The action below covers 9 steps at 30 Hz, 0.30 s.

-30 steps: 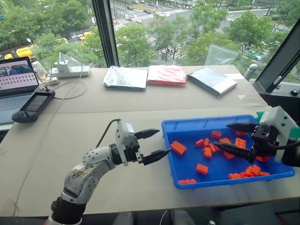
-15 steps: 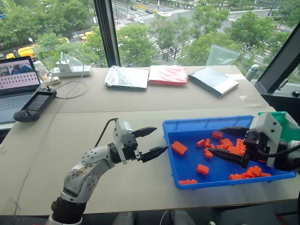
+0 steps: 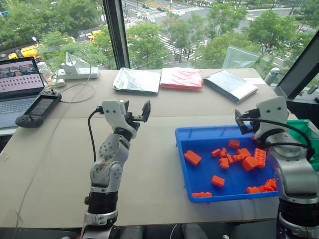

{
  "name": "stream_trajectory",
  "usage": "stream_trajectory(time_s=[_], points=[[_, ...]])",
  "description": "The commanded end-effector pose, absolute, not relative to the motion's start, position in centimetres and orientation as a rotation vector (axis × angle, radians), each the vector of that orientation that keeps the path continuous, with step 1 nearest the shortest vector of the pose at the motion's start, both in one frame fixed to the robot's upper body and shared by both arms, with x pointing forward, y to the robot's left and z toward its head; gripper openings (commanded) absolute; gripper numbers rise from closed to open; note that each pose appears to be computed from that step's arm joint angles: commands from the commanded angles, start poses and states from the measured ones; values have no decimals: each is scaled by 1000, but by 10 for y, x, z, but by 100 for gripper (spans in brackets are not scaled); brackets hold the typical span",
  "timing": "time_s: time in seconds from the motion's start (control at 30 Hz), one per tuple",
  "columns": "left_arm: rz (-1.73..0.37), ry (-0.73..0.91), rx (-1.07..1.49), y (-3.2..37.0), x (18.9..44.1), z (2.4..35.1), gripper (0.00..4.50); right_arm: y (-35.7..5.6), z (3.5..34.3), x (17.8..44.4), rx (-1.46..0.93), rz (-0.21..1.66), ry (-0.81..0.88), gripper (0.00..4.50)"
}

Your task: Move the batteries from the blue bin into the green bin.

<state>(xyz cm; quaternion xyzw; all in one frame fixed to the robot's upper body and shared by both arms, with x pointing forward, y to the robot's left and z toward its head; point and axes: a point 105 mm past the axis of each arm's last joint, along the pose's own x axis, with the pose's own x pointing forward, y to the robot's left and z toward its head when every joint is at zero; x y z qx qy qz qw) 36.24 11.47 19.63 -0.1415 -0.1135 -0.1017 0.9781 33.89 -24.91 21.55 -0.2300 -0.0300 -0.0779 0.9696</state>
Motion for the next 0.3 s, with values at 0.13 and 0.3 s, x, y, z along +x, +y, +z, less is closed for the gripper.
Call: stream_trajectory(time_s=[0.13, 0.3], points=[[-123, -250, -243, 132, 350, 208, 450, -249, 220, 341, -462, -249, -107, 448], [-125, -253, -221, 137, 346, 214, 450, -247, 215, 344, -457, -256, -108, 448]])
